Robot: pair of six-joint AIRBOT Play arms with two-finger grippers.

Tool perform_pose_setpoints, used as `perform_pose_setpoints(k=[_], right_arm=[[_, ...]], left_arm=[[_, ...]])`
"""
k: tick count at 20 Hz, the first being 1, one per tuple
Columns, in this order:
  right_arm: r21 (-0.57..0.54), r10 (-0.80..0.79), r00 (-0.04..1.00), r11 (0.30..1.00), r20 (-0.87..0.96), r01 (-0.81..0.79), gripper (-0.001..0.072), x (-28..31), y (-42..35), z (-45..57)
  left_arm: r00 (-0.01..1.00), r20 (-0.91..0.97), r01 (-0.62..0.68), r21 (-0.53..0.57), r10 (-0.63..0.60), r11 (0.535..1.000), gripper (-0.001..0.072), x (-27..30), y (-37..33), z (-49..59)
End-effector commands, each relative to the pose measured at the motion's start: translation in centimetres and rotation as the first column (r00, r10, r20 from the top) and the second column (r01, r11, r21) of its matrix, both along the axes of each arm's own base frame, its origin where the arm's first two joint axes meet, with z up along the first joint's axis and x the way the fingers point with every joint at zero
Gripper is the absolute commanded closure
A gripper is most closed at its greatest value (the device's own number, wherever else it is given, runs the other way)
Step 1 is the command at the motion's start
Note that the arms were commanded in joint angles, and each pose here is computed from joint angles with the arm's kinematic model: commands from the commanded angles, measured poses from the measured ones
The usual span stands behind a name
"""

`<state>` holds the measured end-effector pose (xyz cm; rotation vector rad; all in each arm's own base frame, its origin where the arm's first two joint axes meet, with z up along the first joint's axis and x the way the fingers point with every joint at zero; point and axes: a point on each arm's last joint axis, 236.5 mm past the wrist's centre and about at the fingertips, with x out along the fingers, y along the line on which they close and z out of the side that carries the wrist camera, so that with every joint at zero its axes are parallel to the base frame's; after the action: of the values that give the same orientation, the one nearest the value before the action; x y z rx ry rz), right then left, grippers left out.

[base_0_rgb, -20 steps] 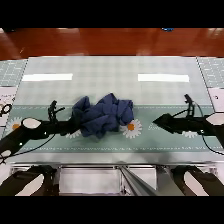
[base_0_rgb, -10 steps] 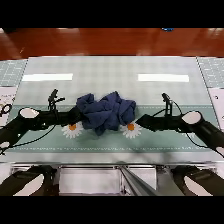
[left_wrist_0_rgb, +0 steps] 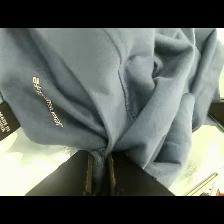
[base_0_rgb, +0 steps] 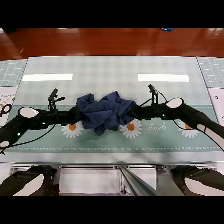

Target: Fold the shirts.

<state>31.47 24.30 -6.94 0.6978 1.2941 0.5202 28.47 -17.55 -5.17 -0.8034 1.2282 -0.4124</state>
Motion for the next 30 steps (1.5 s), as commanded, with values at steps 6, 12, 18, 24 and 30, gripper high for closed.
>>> perform_pose_setpoints(k=[6,12,18,24,30], right_arm=[[-0.180,0.123,0.940,0.981,0.317,-0.068,0.0690,7.8,-7.2,16.7],[-0.279,0.166,0.668,0.958,0.726,0.065,0.0690,5.6,-9.7,39.9],[-0.353,0.190,0.501,0.900,0.845,0.255,0.0690,-4.6,-14.2,48.5],[-0.383,0.161,0.692,0.906,0.704,0.179,0.0690,-10.7,-14.5,41.2],[-0.148,0.129,0.873,0.987,0.471,-0.066,0.0690,-12.0,-8.2,27.7]], left_arm=[[0.906,0.392,-0.136,-0.092,0.161,0.986,0.0677,9.7,8.2,19.0],[0.530,0.841,-0.123,-0.045,0.104,0.991,0.0677,7.8,8.7,44.3],[0.170,0.984,-0.184,0.081,-0.050,0.980,0.0677,-2.7,6.4,57.4],[0.394,0.893,-0.257,0.334,-0.218,0.907,0.0677,-7.6,7.2,50.2],[0.744,0.651,-0.110,0.342,-0.151,0.933,0.0677,-5.5,8.2,36.1]])
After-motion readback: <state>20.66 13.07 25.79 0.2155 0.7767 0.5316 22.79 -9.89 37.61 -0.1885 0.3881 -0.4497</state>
